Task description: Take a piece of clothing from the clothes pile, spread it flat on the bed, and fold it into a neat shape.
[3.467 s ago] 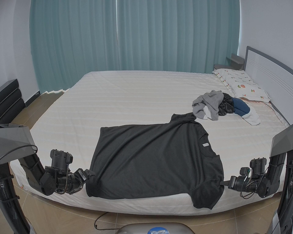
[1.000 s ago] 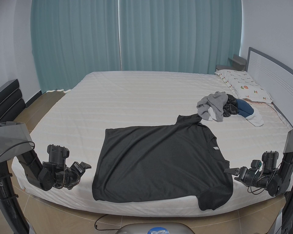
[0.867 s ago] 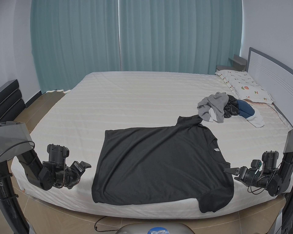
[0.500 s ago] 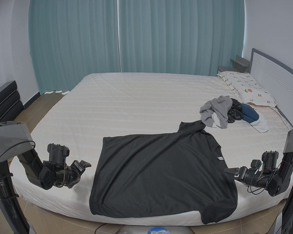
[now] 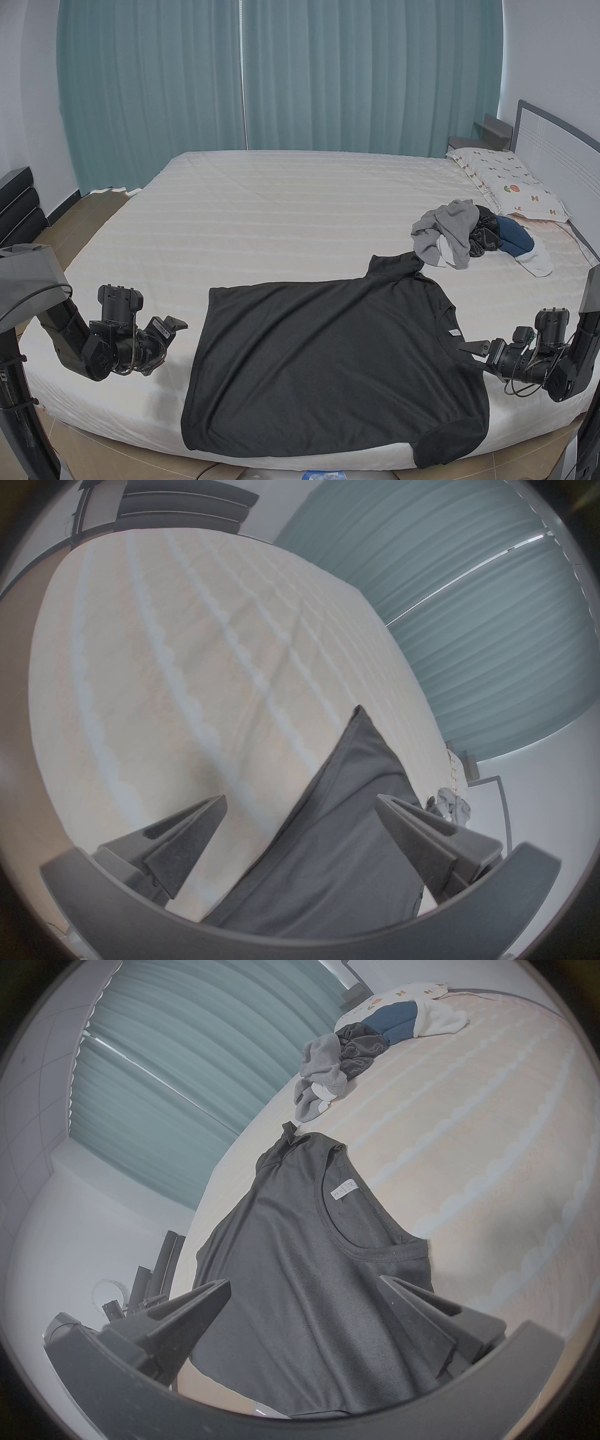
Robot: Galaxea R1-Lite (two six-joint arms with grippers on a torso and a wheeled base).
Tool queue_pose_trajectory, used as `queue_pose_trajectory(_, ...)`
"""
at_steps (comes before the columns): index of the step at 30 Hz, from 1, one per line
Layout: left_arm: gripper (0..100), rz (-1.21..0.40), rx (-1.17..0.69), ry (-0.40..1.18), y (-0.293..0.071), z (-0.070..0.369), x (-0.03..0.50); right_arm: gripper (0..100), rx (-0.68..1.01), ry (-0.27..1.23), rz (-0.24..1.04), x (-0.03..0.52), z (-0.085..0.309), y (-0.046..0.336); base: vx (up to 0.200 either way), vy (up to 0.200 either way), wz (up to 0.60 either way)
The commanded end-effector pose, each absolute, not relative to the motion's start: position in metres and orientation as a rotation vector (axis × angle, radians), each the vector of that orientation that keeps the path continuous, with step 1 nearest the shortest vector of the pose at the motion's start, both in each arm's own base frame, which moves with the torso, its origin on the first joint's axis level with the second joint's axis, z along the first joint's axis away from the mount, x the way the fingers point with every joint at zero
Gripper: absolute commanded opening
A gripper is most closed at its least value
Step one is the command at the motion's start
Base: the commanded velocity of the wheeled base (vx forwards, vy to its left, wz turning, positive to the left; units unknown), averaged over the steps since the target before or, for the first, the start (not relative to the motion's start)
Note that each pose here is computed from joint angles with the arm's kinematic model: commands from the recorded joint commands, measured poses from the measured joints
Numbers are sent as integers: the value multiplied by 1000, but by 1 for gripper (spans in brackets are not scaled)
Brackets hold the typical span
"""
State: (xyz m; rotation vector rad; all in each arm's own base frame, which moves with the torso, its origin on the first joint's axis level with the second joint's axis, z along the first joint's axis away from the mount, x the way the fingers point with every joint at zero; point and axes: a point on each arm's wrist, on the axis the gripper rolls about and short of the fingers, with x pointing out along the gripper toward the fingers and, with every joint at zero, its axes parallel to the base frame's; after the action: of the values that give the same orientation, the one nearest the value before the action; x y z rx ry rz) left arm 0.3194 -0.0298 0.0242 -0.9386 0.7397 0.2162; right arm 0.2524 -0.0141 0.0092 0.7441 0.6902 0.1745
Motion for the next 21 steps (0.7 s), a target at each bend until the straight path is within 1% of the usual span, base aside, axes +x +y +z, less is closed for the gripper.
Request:
queue_pose_trajectory(1, 100, 177, -937, 678, -33, 32, 349, 100, 782, 676, 177, 259, 11, -14, 0, 0, 0)
queue_pose_trajectory(7, 100, 147, -929, 636, -38, 17, 417, 100, 845, 690, 179, 262, 9, -15, 0, 0, 0)
queue_pose_trajectory(9, 100, 142, -928, 629, -39, 14, 424, 100, 852, 694, 184, 263, 8, -15, 0, 0, 0)
queue_pose_trajectory(10, 100, 112, -914, 609, -44, 3, 447, 100, 879, 703, 208, 264, 8, -15, 0, 0, 0)
queue_pose_trajectory(13, 100, 86, -883, 619, -55, -10, 466, 100, 906, 699, 231, 268, 10, -16, 0, 0, 0)
queue_pose_trajectory(15, 100, 76, -874, 619, -61, -11, 477, 100, 918, 703, 230, 269, 9, -17, 0, 0, 0)
queue_pose_trajectory(17, 100, 74, -873, 619, -62, -8, 486, 100, 922, 714, 223, 269, 5, -17, 0, 0, 0)
queue_pose_trajectory(21, 100, 97, -866, 631, -62, -24, 494, 100, 922, 727, 224, 270, 2, -15, 0, 0, 0)
